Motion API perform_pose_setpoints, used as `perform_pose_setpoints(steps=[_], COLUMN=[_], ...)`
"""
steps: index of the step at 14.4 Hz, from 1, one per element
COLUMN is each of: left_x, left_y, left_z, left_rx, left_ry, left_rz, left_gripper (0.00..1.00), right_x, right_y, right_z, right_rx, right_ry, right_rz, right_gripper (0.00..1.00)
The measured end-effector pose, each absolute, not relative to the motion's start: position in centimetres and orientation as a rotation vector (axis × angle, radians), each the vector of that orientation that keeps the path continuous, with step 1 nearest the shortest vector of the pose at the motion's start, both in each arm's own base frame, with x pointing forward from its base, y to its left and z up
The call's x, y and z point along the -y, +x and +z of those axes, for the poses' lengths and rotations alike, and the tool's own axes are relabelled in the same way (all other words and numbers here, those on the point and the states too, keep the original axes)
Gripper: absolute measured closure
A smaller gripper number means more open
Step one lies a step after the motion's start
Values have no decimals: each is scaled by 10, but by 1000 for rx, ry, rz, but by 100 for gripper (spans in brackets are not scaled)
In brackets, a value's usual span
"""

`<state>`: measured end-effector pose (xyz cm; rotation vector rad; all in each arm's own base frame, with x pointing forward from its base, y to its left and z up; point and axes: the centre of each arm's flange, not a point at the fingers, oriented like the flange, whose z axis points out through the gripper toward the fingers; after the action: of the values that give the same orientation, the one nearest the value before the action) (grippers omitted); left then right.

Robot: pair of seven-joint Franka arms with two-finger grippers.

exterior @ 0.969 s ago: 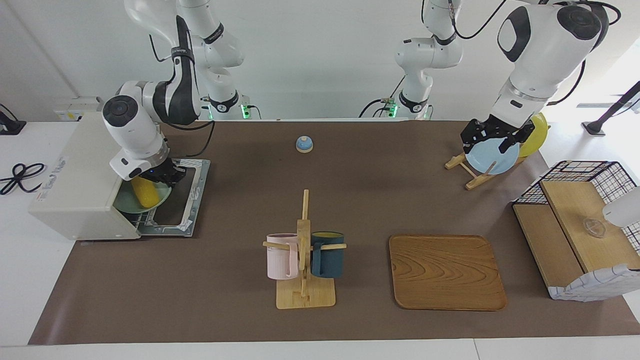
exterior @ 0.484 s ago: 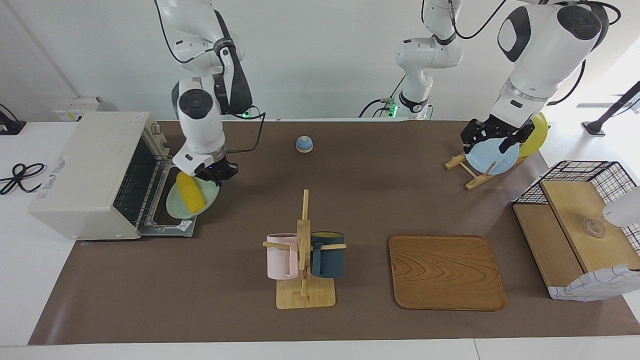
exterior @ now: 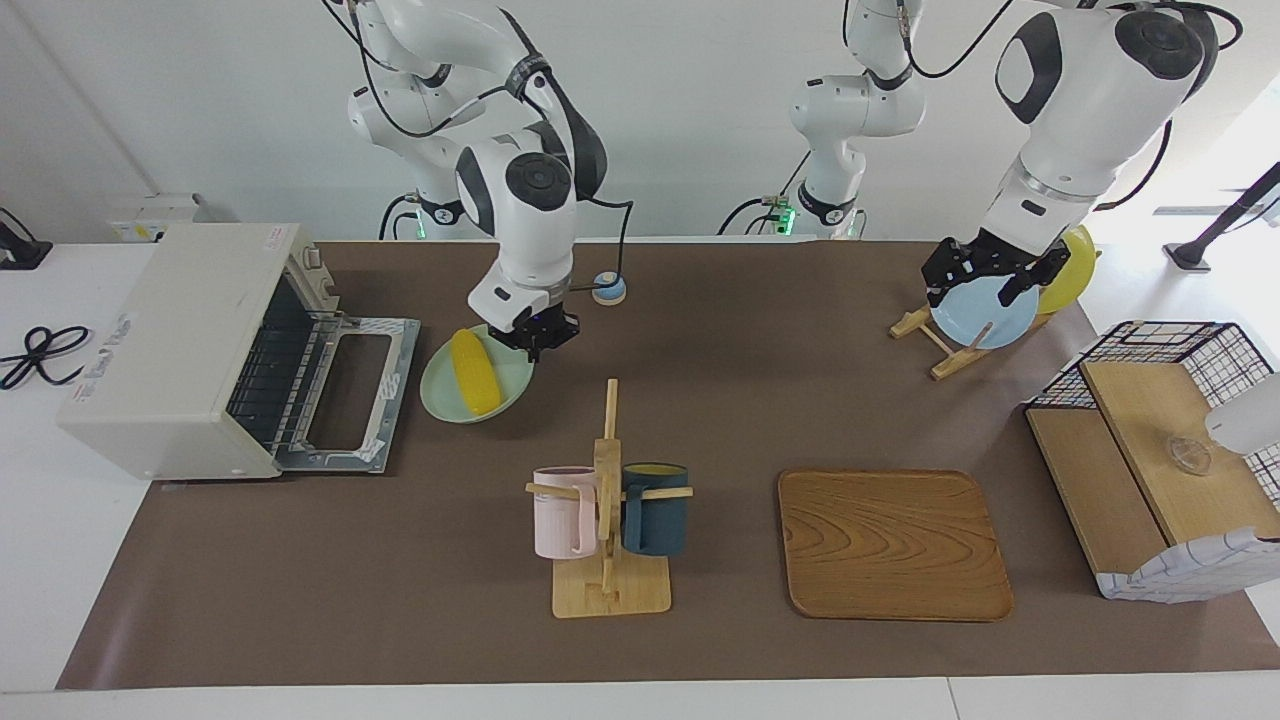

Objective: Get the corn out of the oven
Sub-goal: 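Grasp the green plate with corn and pull it out with the right gripper, then set the green plate on the table center and withdraw the right gripper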

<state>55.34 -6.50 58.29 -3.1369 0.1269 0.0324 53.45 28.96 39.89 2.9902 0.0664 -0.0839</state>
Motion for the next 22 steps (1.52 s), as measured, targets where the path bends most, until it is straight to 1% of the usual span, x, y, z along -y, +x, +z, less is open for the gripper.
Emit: perform_pose_setpoints(steps=[3, 5, 9, 12, 13, 14, 15, 16, 17, 18, 19, 20, 22], left_x=[64, 64, 64, 64, 64, 64, 64, 64, 63, 62, 61, 61, 61], left_y=[553, 553, 553, 553, 553, 553, 553, 553, 554, 554, 554, 554, 554], left_z=[583, 583, 583, 583, 583, 583, 583, 583, 583, 583, 583, 583, 583], left_rx=[-125, -125, -125, -125, -125, -125, -124, -123, -120, -118, -115, -114, -114], left_ry=[-3137, -3137, -3137, -3137, -3137, -3137, -3137, -3137, -3137, -3137, -3137, -3137, -3137], left_rz=[32, 32, 33, 33, 33, 33, 33, 33, 33, 33, 33, 33, 33], left_gripper=[0, 0, 0, 0, 0, 0, 0, 0, 0, 0, 0, 0, 0], right_x=[-376, -407, -434, -433, -432, -431, -431, -431, -432, -431, -427, -418, -378], right_y=[542, 536, 519, 518, 519, 520, 521, 521, 522, 525, 531, 539, 557], right_z=[362, 344, 336, 326, 325, 325, 325, 327, 330, 337, 349, 366, 412], right_rx=[12, -1, 48, 89, 100, 114, 127, 130, 131, 137, 151, 172, 200], right_ry=[2989, 3002, 3042, 3076, 3081, 3087, 3092, 3097, 3106, 3119, 3134, 3150, 3159], right_rz=[-112, -143, -145, -161, -165, -162, -154, -147, -133, -110, -80, -49, -28], right_gripper=[98, 98, 98, 97, 94, 94, 89, 80, 70, 58, 48, 47, 48])
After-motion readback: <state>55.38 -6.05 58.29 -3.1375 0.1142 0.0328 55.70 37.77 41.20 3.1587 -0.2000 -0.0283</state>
